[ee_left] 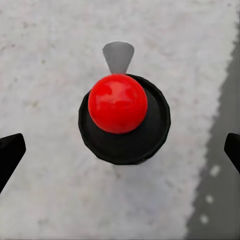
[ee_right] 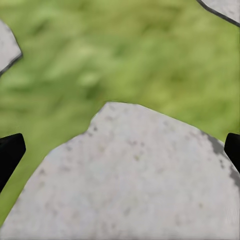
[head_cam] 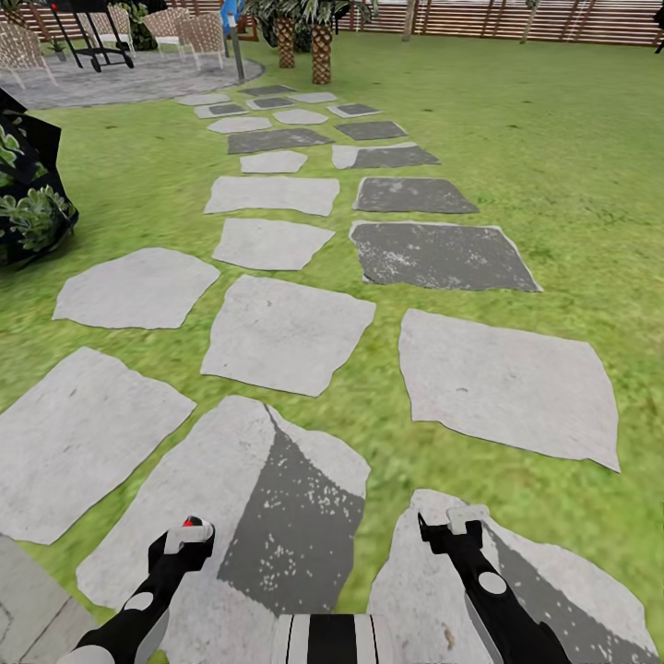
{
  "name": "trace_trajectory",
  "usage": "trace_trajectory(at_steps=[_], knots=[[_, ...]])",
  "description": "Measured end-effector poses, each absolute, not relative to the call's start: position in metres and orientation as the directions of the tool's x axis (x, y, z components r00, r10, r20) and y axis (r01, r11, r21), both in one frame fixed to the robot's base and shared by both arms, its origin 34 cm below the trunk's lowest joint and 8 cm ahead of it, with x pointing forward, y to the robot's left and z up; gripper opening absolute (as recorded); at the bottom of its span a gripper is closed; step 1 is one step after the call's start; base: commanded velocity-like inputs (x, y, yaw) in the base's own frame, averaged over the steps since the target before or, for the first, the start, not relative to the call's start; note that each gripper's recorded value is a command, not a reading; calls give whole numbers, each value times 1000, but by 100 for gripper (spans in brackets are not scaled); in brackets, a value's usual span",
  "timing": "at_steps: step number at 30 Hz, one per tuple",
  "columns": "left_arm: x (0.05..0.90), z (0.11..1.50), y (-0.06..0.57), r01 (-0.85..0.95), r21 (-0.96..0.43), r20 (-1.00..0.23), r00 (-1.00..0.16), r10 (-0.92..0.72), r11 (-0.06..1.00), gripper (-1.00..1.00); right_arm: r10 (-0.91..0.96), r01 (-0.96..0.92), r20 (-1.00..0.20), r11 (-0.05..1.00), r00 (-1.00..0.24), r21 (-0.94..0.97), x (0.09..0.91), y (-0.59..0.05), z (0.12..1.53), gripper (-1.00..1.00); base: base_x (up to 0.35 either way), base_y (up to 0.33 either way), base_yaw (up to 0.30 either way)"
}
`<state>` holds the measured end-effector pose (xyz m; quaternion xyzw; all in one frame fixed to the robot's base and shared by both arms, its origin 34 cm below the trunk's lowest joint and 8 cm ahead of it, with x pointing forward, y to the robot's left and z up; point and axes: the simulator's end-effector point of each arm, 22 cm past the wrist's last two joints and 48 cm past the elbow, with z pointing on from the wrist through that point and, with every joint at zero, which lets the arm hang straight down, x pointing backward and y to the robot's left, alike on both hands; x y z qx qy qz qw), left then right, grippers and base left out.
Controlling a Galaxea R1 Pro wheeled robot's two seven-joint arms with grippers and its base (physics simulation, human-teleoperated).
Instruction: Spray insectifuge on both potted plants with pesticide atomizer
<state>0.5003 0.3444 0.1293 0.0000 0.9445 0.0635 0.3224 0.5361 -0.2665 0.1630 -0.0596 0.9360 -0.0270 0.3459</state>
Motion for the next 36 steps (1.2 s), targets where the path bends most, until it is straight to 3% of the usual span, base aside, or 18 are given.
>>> trace_trajectory(at_steps=[36], knots=[[502,130,346,-46,122,-612,-790,39,991,100,-131,-94,-644,991,-753,-91,536,-266,163,100,8,0,0]])
